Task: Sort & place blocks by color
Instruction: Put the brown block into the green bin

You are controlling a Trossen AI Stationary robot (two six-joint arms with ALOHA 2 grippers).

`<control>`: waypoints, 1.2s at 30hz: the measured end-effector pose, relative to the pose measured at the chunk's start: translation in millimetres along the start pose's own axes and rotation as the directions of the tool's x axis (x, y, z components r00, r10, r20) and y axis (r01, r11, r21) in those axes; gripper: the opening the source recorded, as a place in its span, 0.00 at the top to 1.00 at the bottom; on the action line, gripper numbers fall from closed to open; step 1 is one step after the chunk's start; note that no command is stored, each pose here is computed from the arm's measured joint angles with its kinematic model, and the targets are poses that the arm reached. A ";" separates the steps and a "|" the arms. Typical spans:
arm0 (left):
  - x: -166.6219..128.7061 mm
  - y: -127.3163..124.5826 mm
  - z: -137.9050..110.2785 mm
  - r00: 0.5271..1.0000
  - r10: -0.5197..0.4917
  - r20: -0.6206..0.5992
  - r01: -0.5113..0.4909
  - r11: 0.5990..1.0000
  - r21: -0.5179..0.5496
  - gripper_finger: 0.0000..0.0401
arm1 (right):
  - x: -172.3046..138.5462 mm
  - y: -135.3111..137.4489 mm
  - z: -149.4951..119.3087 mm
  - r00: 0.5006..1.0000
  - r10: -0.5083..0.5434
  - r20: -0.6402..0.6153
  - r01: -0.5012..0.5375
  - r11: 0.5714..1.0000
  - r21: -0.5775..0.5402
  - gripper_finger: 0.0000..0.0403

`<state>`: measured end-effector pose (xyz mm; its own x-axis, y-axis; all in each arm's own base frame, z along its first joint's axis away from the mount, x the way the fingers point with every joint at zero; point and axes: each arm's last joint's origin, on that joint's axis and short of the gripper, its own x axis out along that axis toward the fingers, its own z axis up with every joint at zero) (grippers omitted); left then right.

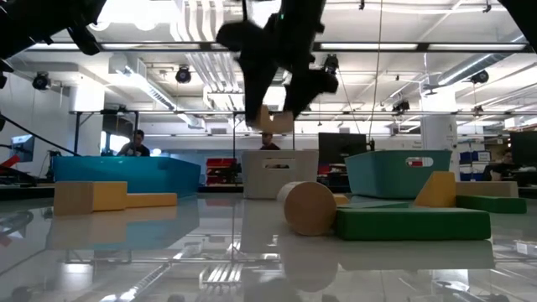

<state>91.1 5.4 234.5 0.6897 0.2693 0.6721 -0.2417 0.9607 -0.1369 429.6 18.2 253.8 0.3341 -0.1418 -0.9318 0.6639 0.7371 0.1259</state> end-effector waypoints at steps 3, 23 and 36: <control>0.0 0.0 0.0 1.000 0.000 0.000 0.000 1.000 0.000 1.00 | -20.3 -8.4 7.6 0.999 -0.035 0.018 0.035 0.999 -0.010 0.30; 0.0 -0.1 -0.1 1.000 -0.001 -0.001 0.001 1.000 -0.001 1.00 | -50.2 -140.6 3.2 0.946 -0.324 0.031 0.307 0.920 0.245 0.29; 0.1 0.0 0.3 1.000 0.000 0.002 0.000 1.000 -0.001 1.00 | -19.7 -246.8 -24.9 0.969 -0.246 -0.032 0.227 0.825 0.518 0.29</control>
<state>90.9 5.4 234.7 0.6882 0.2690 0.6738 -0.2409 0.9608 -0.1375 242.5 -144.5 232.6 0.1388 -0.2978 -0.9445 0.9700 0.2332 0.0691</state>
